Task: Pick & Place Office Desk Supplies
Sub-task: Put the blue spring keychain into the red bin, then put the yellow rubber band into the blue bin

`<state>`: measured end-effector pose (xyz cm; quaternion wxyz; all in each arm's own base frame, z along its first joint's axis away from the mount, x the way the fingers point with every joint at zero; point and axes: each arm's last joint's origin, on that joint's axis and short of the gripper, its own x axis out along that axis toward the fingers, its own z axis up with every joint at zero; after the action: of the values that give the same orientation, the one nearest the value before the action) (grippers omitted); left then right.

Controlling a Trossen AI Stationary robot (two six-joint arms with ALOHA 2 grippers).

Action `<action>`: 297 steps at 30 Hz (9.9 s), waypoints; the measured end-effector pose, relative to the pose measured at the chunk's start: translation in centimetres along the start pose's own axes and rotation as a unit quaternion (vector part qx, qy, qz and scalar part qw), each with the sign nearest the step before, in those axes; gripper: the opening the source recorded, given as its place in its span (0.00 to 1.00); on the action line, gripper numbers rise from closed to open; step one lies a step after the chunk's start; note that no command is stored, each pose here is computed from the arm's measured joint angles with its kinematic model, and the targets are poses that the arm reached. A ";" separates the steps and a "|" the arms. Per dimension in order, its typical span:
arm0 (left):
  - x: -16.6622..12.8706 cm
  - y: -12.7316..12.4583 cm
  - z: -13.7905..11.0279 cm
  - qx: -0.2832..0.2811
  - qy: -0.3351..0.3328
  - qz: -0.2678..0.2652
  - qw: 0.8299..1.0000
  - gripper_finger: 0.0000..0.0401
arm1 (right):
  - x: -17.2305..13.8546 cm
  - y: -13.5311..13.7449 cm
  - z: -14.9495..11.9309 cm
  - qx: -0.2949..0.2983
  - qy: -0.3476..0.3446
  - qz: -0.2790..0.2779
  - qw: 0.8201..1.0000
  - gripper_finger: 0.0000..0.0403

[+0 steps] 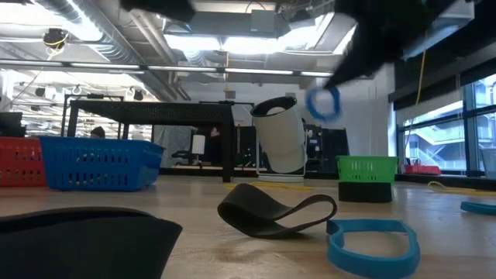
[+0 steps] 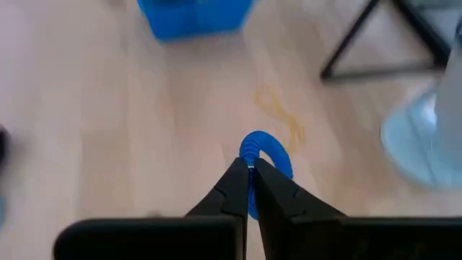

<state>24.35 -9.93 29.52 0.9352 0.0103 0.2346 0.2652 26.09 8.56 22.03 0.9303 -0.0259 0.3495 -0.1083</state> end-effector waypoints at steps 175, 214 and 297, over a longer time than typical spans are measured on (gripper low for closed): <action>-4.5 3.4 -3.7 -0.120 0.327 0.096 0.932 0.36 | -1.9 -5.0 -15.0 0.292 0.322 -0.108 0.894 0.02; -1.6 -2.3 -0.2 0.023 0.037 -0.018 0.999 0.40 | -4.7 -2.1 2.1 0.096 -0.152 0.110 0.978 0.01; 8.9 -7.5 2.7 0.041 -0.124 -0.123 0.984 0.01 | -6.4 -1.8 4.6 0.054 -0.258 0.179 0.948 0.50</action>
<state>35.86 -11.60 27.01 0.9813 0.0522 0.1266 0.1350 24.09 8.10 29.92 0.9927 0.0606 0.0903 0.0517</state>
